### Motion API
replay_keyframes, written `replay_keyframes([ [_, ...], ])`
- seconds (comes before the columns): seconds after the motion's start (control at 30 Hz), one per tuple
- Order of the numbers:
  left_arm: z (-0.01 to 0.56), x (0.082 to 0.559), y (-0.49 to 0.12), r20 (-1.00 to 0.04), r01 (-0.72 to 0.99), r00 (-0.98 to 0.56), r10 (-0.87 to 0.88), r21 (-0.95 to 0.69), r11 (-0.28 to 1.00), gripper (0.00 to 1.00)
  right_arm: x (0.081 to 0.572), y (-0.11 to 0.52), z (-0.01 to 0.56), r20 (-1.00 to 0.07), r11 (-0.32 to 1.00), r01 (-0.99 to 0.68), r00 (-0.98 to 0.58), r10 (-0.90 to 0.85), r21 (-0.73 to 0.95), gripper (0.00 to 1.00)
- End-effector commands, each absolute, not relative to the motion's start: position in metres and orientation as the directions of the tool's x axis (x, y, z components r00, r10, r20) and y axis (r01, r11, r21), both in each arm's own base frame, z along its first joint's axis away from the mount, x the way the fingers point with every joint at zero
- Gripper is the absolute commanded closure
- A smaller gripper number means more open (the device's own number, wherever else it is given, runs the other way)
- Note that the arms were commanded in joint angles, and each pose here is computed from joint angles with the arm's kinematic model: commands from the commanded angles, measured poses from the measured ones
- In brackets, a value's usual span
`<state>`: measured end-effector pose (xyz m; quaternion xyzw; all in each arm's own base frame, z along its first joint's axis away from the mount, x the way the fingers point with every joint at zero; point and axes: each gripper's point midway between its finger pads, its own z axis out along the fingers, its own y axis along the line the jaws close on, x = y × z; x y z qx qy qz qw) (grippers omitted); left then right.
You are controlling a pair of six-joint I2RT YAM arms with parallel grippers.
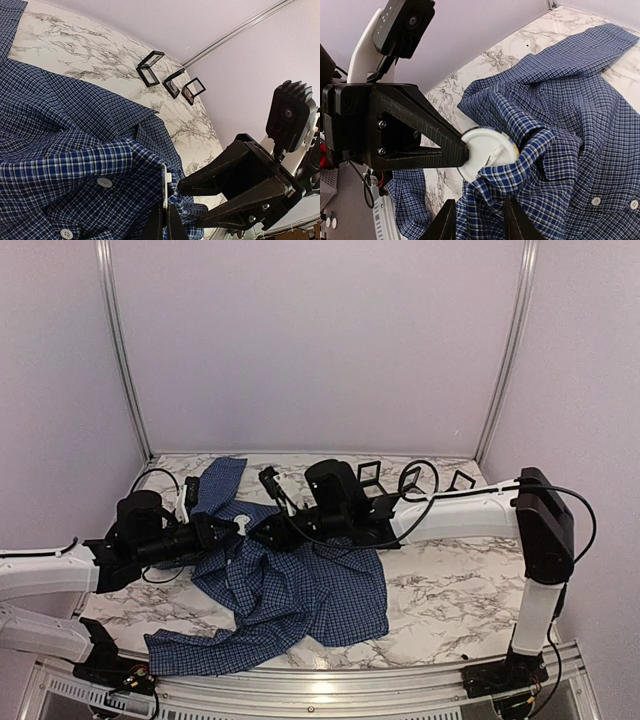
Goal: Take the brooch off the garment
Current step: Hold the crumpled clothing at the center of the board, then remove the brooch from the crumpled clothing.
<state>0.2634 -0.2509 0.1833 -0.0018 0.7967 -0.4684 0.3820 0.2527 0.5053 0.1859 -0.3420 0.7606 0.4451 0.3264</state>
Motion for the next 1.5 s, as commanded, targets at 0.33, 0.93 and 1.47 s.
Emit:
replay_keyframes([
  [0.33,0.193,0.263,-0.250,-0.621,0.366,-0.710,-0.331,-0.728,0.580,1.00,0.258,0.515,0.180,-0.812,0.420,-0.825,-0.513,-0.279,0.377,0.88],
  [0.93,0.172,0.247,-0.251,-0.583,0.353,-0.785,-0.209,-0.699,0.622,1.00,0.262,0.517,0.190,-0.825,0.430,-0.824,-0.504,-0.256,0.370,1.00],
  [1.47,0.184,0.244,-0.233,-0.611,0.331,-0.754,-0.239,-0.669,0.665,1.00,0.263,0.517,0.194,-0.827,0.434,-0.822,-0.504,-0.249,0.370,1.00],
])
